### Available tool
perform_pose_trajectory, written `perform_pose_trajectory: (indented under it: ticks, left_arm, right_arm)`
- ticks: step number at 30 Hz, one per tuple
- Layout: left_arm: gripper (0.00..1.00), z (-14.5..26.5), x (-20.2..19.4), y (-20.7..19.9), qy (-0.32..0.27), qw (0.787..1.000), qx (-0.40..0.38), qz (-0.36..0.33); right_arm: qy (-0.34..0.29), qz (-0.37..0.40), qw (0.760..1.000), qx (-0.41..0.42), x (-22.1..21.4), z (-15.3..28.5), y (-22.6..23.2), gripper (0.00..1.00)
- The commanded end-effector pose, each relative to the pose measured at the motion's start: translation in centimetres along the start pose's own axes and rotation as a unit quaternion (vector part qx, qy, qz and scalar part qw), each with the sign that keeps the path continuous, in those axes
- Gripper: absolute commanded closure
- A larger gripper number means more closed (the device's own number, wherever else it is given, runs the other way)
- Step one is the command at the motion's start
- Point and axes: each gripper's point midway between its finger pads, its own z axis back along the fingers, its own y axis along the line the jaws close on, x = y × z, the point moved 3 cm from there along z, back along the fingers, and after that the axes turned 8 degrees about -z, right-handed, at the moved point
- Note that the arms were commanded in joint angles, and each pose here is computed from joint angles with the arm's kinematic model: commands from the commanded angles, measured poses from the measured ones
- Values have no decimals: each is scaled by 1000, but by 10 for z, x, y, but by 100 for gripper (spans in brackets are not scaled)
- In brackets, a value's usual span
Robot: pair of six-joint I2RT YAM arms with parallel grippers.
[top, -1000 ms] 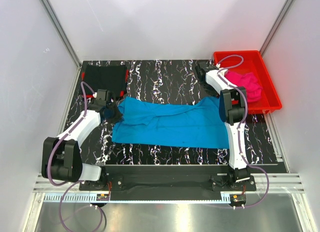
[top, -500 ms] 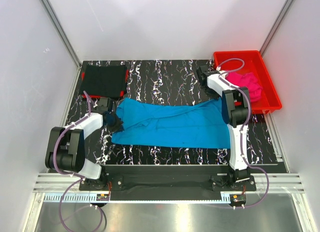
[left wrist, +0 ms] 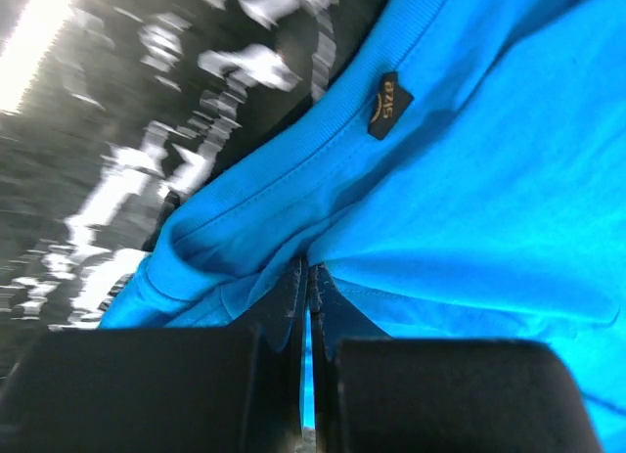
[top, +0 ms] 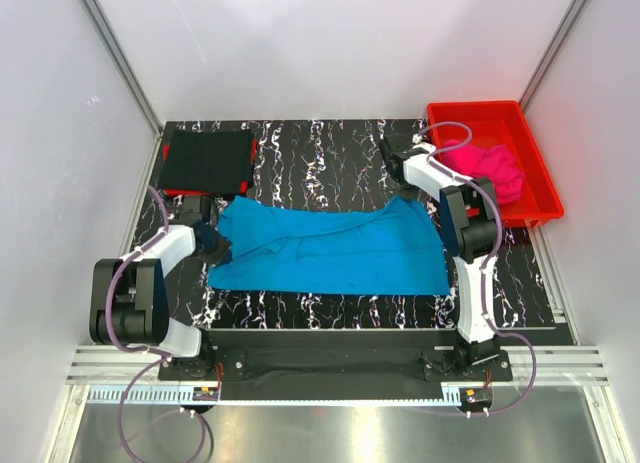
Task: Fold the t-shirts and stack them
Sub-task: Fold the tshirt
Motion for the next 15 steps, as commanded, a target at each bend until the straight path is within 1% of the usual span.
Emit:
perform_pose_trajectory:
  ticks: [1, 4, 7, 9, 11, 12, 13, 15]
  left_arm:
    - [100, 0, 9, 39, -15, 996, 86, 3]
    - [100, 6, 19, 37, -28, 996, 83, 2]
    - [100, 16, 25, 31, -33, 997, 74, -8]
    - [100, 29, 36, 21, -42, 997, 58, -12]
    - [100, 46, 51, 8, -65, 997, 35, -15]
    - [100, 52, 52, 6, -66, 997, 31, -16]
    - [100, 58, 56, 2, -72, 997, 24, -17]
    - [100, 70, 65, -4, -88, 996, 17, -20]
  right_arm:
    - [29, 5, 998, 64, -22, 16, 41, 100]
    - [21, 6, 997, 69, -18, 22, 51, 100]
    - [5, 9, 998, 62, -8, 28, 49, 100]
    - [-8, 9, 999, 43, 4, 30, 39, 100]
    - [-15, 2, 999, 39, 19, 36, 29, 100]
    - [-15, 2, 999, 36, 21, 37, 23, 100]
    - [-25, -5, 999, 45, 31, 49, 20, 100]
    - [-38, -7, 998, 41, 38, 52, 9, 100]
